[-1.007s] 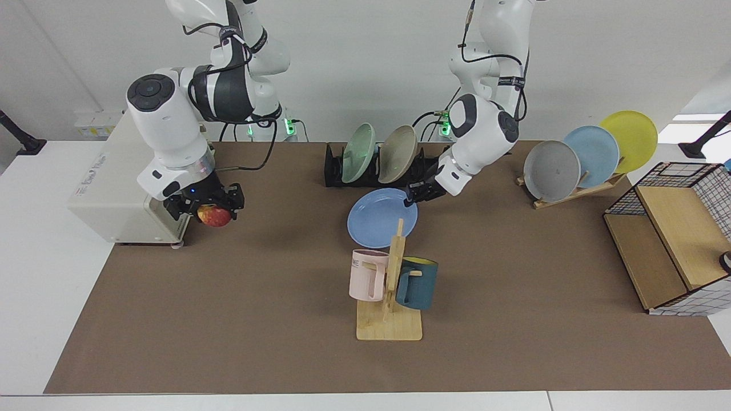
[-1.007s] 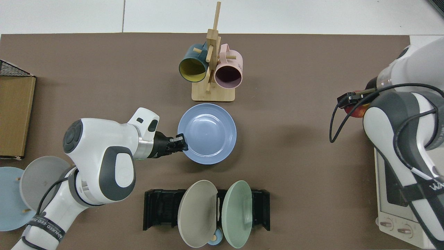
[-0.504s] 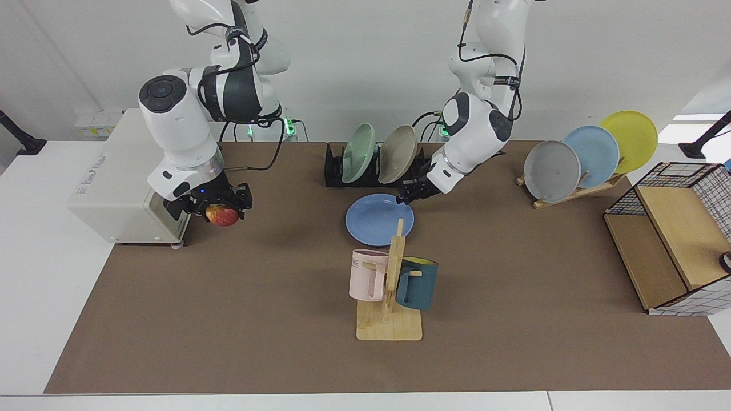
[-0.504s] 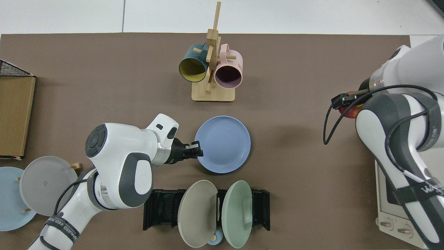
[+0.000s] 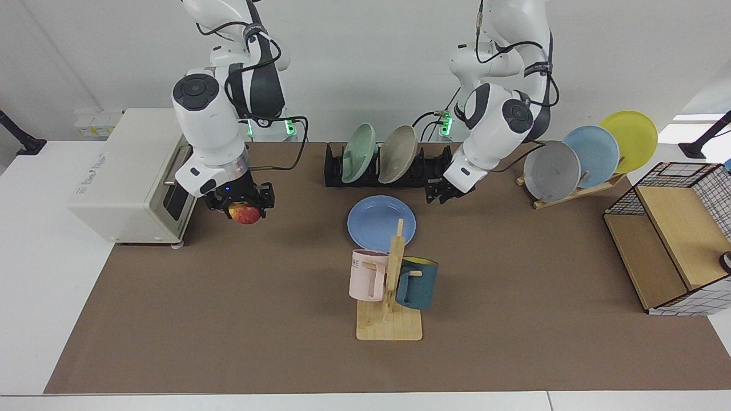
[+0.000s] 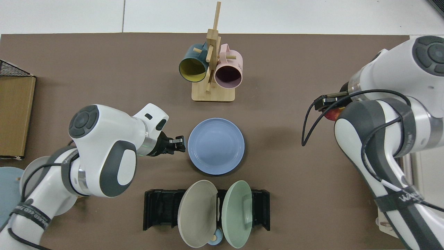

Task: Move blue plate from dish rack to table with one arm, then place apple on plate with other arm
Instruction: 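Withdraw the left gripper while the right gripper carries the apple over the plate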

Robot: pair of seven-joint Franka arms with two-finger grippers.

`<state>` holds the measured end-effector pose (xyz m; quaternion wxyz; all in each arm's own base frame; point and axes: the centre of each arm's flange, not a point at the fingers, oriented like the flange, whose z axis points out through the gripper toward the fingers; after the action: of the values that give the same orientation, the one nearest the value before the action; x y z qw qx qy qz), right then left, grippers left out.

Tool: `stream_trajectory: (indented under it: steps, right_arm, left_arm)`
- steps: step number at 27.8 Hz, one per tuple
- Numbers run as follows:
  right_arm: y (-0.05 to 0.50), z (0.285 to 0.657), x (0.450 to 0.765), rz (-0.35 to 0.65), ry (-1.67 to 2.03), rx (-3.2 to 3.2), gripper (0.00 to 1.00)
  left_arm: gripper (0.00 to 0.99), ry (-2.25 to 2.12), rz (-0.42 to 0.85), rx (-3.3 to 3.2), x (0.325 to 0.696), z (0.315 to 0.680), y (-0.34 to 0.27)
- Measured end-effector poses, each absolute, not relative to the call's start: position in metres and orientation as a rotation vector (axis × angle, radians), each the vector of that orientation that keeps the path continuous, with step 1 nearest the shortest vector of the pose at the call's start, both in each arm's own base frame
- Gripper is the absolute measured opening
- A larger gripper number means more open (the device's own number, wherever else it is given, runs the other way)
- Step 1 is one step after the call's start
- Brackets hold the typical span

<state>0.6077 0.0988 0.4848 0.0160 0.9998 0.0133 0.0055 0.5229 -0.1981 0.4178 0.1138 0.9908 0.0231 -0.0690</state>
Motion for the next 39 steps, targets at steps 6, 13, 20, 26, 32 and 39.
stream_trajectory:
  steps: [6,13,20,26,32,39]
  right_arm:
    - [0.135,0.483,0.600,0.016,-0.013,3.110,0.78]
    - [0.176,0.479,0.592,0.033,-0.106,3.112,0.78]
    - [0.221,0.469,0.583,0.056,-0.187,3.116,0.78]
    - [0.256,0.455,0.577,0.076,-0.231,3.121,0.78]
    - [0.295,0.441,0.565,0.072,-0.278,3.136,0.78]
    - [0.347,0.416,0.544,0.060,-0.329,3.132,0.78]
  left_arm:
    - [0.449,0.020,-0.219,2.999,0.529,0.480,-0.179]
    - [0.797,0.010,-0.191,3.065,0.531,0.534,-0.161]
    - [0.987,0.012,-0.097,3.115,0.529,0.569,-0.139]
    - [0.991,0.008,-0.080,3.120,0.525,0.580,-0.129]
    - [0.991,0.014,-0.080,3.124,0.525,0.581,-0.126]
    - [0.991,0.041,-0.080,3.118,0.530,0.581,-0.099]
